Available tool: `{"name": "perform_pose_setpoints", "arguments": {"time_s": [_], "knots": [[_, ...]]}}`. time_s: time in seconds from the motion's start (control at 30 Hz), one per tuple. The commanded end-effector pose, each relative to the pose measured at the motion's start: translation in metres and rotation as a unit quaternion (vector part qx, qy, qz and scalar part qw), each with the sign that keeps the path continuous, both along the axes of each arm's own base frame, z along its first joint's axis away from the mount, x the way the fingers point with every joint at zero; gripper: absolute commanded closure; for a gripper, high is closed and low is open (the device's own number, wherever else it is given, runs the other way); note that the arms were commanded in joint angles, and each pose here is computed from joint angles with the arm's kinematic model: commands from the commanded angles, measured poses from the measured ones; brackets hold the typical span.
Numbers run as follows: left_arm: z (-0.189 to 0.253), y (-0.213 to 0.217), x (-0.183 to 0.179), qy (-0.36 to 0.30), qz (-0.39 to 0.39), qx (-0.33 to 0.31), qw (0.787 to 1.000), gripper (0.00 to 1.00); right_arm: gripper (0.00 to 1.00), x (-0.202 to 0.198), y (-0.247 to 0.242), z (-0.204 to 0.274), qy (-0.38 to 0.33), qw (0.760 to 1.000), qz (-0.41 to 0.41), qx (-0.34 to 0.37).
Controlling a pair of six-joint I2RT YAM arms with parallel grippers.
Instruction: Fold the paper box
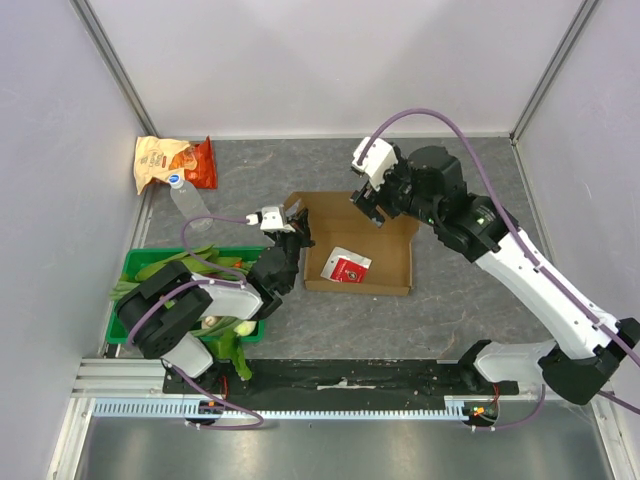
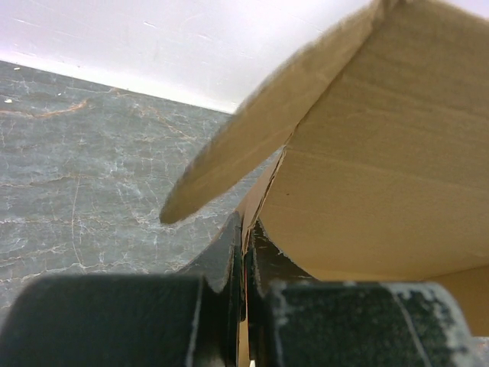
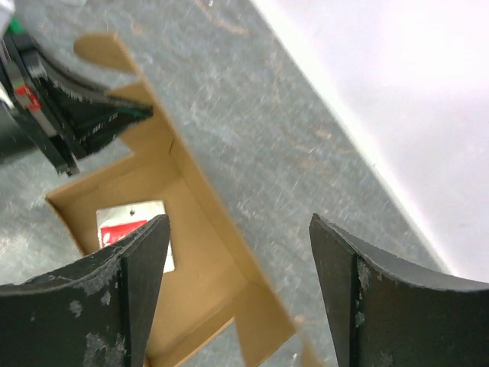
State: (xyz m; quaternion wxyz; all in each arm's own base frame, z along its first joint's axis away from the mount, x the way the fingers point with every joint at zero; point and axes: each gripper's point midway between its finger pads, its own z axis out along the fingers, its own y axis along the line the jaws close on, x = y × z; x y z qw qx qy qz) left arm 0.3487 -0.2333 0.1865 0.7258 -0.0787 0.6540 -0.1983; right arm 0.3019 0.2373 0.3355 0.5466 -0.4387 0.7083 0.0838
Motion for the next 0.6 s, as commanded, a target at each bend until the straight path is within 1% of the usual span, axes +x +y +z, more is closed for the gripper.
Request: {"name": "perform_pose_setpoints", "arguments": {"time_s": [0.0, 0.07, 0.1, 0.2, 0.3, 0.33, 0.4, 0.43, 0.5, 0.53, 0.57], "knots": [[-0.046, 0.005, -0.001, 0.054, 0.014, 0.086, 0.995, 0.98, 0.19, 0.008, 0.006, 0.022, -0.030, 0.999, 0.021, -0.022], [-0.044, 0.004, -0.002, 0.054, 0.014, 0.082, 0.995, 0.98, 0.21, 0.007, 0.012, 0.007, -0.010, 0.998, 0.045, -0.046], [-0.045, 0.004, -0.001, 0.056, 0.013, 0.081, 0.995, 0.98, 0.21, -0.001, 0.022, 0.004, -0.001, 0.996, 0.081, -0.040], [-0.045, 0.002, -0.001, 0.056, 0.011, 0.082, 0.995, 0.98, 0.24, -0.003, 0.033, -0.007, 0.013, 0.994, 0.103, -0.036], [-0.044, 0.004, -0.001, 0.055, 0.014, 0.083, 0.995, 0.98, 0.28, 0.003, 0.036, -0.015, 0.016, 0.994, 0.101, -0.042], [-0.044, 0.004, -0.002, 0.054, 0.013, 0.084, 0.995, 0.98, 0.30, 0.007, 0.036, -0.016, 0.013, 0.994, 0.096, -0.042], [-0.042, 0.006, -0.004, 0.052, 0.013, 0.083, 0.995, 0.98, 0.32, 0.009, 0.037, -0.020, 0.011, 0.994, 0.095, -0.045], [-0.041, 0.007, -0.004, 0.052, 0.013, 0.083, 0.995, 0.98, 0.37, 0.013, 0.036, -0.024, 0.006, 0.995, 0.086, -0.046], [-0.040, 0.007, -0.007, 0.050, 0.008, 0.084, 0.995, 0.98, 0.42, 0.014, 0.037, -0.029, 0.008, 0.995, 0.086, -0.046], [-0.035, 0.005, -0.009, 0.047, -0.001, 0.077, 0.996, 0.92, 0.48, 0.015, 0.039, -0.035, 0.005, 0.995, 0.084, -0.044], [-0.037, 0.006, -0.011, 0.051, -0.004, 0.069, 0.996, 0.88, 0.51, 0.015, 0.040, -0.037, 0.002, 0.996, 0.084, -0.043]]}}
